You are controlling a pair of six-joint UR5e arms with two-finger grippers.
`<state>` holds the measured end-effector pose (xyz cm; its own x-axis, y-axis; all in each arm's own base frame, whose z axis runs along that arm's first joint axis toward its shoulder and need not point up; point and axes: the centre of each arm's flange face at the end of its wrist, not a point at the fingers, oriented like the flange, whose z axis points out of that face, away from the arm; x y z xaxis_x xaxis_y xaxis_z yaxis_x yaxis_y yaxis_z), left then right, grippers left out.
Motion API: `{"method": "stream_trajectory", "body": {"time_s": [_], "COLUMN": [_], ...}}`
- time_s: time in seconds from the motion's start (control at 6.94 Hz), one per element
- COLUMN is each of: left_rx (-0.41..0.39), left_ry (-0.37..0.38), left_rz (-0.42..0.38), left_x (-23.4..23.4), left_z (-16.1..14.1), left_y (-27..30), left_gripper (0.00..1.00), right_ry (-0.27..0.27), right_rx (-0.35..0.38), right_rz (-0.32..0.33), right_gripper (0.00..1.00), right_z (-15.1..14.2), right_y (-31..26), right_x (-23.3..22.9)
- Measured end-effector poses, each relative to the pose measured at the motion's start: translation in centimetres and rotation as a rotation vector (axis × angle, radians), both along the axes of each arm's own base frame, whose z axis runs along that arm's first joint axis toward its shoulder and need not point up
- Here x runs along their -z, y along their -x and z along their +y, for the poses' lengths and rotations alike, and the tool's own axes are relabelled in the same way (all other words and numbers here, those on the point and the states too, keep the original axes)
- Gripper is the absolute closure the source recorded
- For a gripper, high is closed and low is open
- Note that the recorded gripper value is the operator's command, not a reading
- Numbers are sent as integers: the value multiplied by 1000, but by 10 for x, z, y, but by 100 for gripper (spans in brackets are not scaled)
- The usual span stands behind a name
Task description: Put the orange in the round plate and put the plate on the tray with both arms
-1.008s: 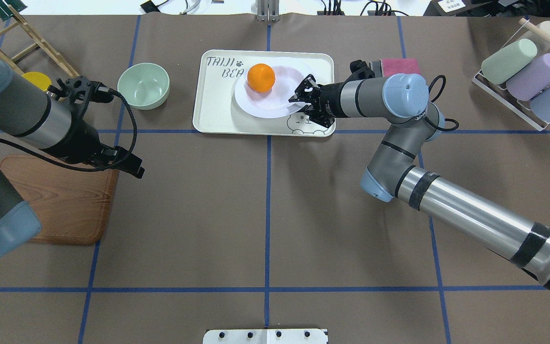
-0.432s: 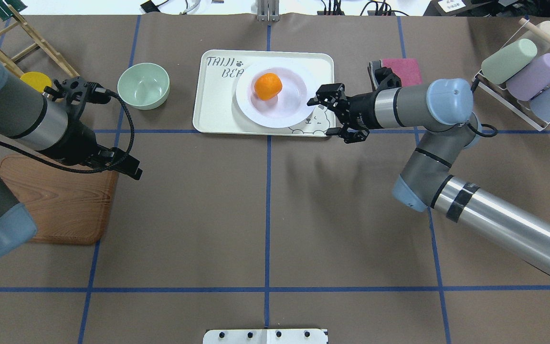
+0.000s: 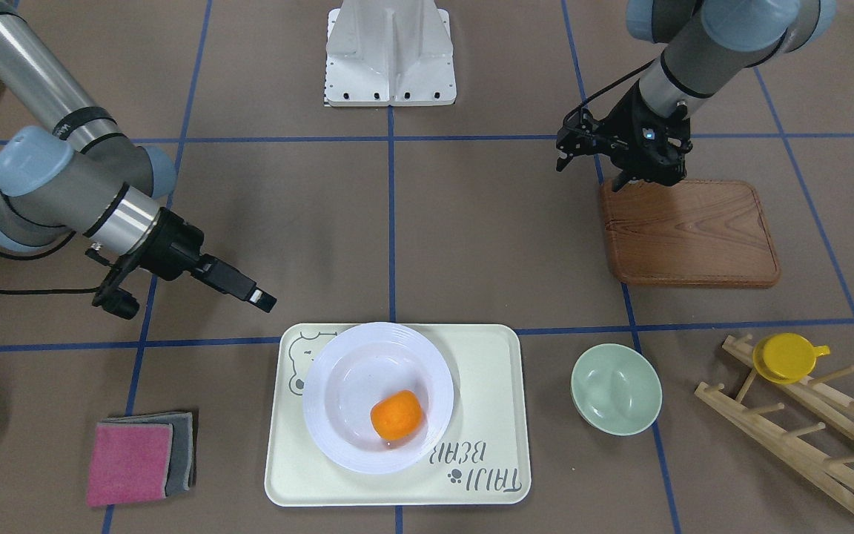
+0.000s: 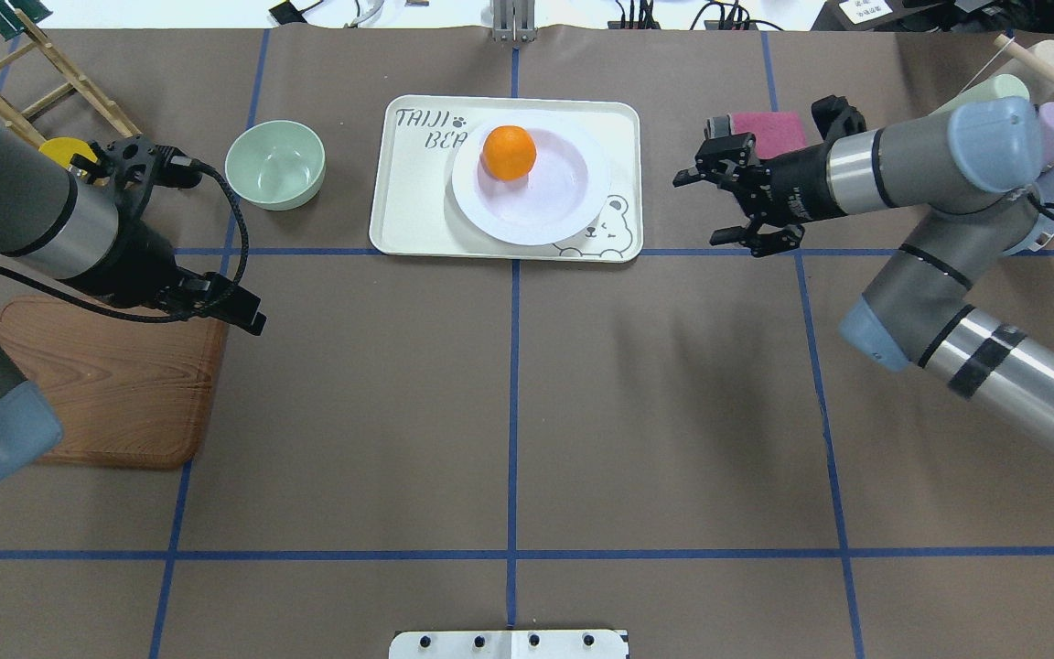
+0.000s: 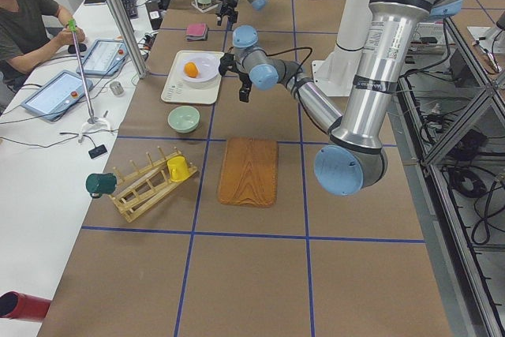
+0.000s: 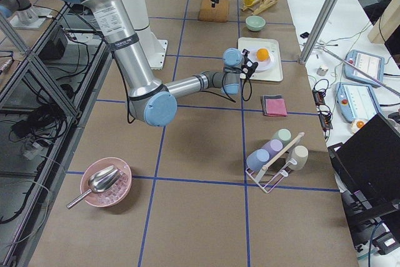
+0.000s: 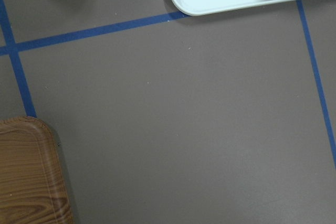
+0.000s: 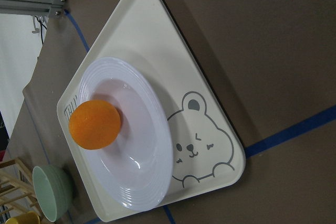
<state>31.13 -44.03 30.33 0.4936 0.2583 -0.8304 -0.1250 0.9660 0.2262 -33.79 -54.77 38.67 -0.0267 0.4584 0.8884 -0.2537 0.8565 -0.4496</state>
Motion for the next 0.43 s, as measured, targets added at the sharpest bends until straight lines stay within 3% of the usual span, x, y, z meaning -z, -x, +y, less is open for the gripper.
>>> {"method": "stream_trajectory", "body": {"time_s": [0.43], "left_rx": [10], "left_ry": [2], "left_rz": [3], "left_x": [1], "left_z": [-4], "left_y": [6], "left_gripper": [1], "right_ry": [-72], "right_rx": [43], "right_rz": [137], "right_gripper": [0], "right_z": [25], "right_y": [-101], "right_x": [-106]}}
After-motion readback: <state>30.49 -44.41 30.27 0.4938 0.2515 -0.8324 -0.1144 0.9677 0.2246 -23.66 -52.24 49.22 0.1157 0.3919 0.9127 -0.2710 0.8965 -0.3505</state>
